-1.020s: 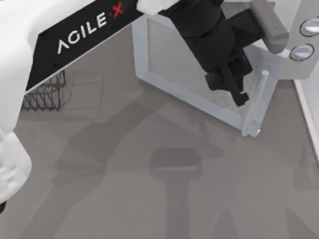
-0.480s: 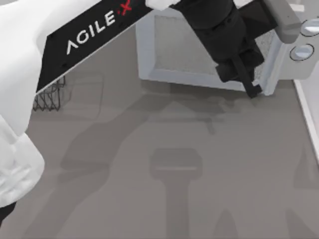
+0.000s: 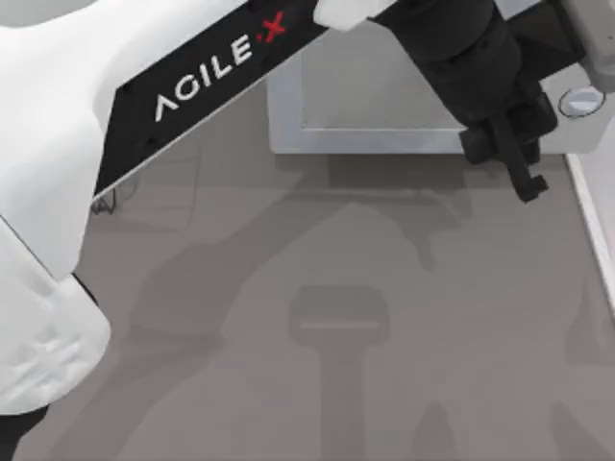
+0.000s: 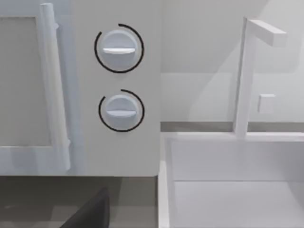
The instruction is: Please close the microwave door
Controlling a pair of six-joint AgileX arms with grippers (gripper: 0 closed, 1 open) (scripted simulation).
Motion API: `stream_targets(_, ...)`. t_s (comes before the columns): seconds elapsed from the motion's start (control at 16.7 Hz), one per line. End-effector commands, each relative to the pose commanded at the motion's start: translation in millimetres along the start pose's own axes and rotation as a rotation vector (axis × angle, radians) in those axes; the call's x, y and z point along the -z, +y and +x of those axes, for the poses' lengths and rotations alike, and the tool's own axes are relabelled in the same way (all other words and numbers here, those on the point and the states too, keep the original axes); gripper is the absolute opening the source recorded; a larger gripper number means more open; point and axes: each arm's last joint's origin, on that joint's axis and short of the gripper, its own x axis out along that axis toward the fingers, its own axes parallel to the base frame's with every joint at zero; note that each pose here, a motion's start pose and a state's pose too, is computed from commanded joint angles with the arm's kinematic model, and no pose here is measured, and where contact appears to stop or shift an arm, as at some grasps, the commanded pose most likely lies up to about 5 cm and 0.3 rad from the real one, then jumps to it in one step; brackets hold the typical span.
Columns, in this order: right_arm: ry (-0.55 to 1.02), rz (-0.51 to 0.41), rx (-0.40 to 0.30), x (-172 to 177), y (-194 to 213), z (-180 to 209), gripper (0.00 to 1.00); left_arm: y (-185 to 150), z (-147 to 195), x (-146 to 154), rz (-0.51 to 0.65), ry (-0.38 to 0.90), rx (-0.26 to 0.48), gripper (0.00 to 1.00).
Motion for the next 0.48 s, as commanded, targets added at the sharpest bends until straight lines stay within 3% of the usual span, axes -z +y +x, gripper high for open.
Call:
stream_targets(0.18,0.0,0.0,0.0,0.0,0.0,0.0,1.0,-6.1,9.3,-4.2,0.0,0.018,0.03,0.0)
stream_targets(0.48,0.0,0.0,0.0,0.0,0.0,0.0,1.0,16.5,4.4,8.1,-0.095,0.062,-0.034,0.0)
